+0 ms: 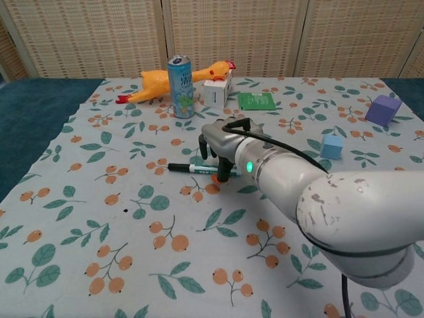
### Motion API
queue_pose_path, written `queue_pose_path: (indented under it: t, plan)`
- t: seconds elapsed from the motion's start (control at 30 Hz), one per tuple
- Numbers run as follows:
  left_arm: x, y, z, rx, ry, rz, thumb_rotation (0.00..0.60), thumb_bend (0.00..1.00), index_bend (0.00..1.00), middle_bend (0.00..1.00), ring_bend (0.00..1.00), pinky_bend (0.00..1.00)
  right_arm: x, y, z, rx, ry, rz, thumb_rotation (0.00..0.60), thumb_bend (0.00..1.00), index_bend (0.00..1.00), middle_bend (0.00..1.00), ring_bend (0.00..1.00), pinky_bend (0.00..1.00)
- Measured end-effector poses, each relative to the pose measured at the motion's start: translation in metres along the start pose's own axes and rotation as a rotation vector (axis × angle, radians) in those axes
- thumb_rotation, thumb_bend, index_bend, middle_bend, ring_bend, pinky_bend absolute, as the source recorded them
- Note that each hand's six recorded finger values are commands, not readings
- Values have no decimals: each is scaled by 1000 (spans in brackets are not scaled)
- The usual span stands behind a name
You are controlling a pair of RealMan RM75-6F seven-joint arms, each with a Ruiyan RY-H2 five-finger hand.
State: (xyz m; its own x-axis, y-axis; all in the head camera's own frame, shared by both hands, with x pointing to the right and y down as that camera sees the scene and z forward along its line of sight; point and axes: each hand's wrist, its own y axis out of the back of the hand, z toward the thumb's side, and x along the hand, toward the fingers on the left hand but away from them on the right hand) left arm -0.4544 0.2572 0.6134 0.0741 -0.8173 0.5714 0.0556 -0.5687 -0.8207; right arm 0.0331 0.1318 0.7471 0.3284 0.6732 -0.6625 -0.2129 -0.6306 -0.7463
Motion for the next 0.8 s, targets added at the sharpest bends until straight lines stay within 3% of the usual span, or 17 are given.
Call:
queue_pose_path:
  t: [0.43, 0.63, 0.8]
  plan:
    - [0, 2, -4, -9, 10, -2, 600, 434, 0, 0, 0, 152, -8, -2, 7, 44, -18, 39, 600, 316, 357, 320, 0, 0]
    - [0, 1, -3, -5, 6, -9, 600, 435, 0, 0, 0, 152, -8, -3, 4, 54, -26, 32, 600, 316, 438, 368, 43, 0]
    - [0, 0, -3, -3, 9, -11, 600, 435, 0, 0, 0, 151, -8, -4, 4, 74, -32, 30, 600, 311, 441, 370, 45, 0]
